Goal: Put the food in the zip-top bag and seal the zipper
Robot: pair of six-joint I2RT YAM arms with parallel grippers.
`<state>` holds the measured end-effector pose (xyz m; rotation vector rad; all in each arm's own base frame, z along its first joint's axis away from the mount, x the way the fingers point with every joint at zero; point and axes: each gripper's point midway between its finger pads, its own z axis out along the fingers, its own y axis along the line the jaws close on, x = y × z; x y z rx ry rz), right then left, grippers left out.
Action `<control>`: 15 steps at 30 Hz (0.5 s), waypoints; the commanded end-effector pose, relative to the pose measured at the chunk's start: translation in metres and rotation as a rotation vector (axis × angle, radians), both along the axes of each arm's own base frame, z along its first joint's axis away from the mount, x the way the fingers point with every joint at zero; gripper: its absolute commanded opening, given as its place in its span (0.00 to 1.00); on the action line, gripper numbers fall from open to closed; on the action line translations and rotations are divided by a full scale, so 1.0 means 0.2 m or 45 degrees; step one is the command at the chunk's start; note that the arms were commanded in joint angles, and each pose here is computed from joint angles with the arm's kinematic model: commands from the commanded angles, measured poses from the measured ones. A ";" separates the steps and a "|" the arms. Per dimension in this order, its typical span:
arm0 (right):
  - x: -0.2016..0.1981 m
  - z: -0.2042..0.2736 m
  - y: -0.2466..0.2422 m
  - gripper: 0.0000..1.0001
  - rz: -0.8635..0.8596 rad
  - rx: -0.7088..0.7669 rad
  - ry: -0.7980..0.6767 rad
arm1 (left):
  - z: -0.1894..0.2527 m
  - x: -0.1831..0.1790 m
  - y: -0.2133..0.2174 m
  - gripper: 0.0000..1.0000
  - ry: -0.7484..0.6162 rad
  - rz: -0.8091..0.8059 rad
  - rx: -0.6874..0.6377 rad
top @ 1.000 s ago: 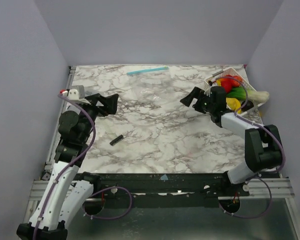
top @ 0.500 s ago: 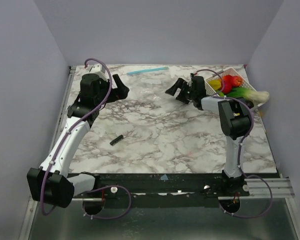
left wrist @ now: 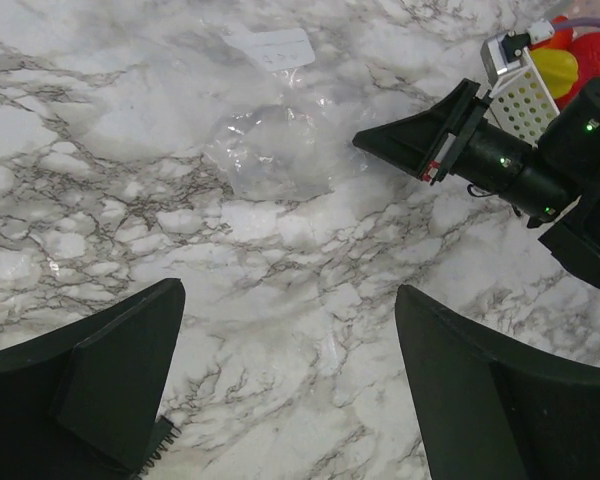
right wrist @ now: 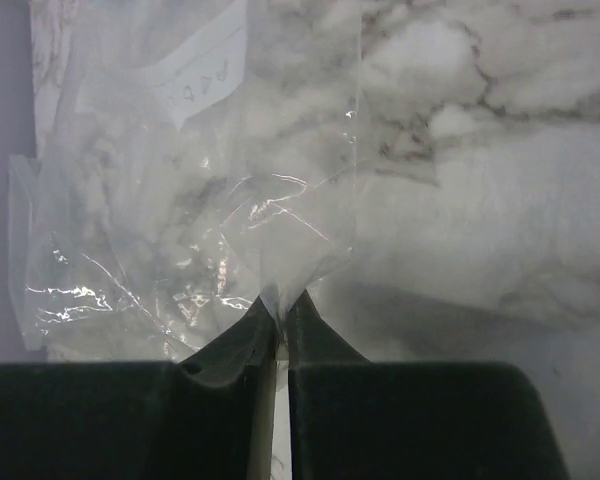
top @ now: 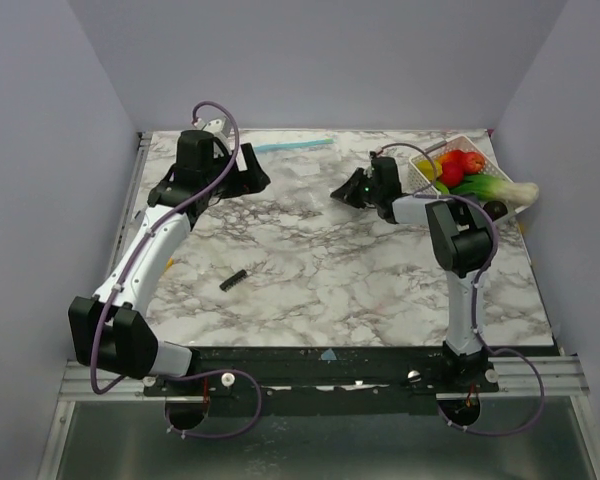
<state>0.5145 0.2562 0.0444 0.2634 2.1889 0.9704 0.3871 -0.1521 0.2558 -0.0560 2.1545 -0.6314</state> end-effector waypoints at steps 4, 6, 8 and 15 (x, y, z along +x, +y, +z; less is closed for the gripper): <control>-0.56 0.03 0.05 0.01 0.194 0.017 0.051 | 0.04 -0.23 -0.20 0.86 -0.103 -0.313 0.014; -0.77 0.05 0.03 0.01 0.230 -0.016 0.039 | 0.09 -0.26 -0.25 0.85 -0.112 -0.376 -0.010; -1.00 0.00 0.02 0.01 0.293 -0.042 0.058 | 0.10 -0.28 -0.26 0.85 -0.116 -0.404 -0.032; -1.50 -0.15 -0.18 0.05 0.417 -0.253 0.286 | 0.12 -0.31 -0.32 0.83 -0.089 -0.461 -0.108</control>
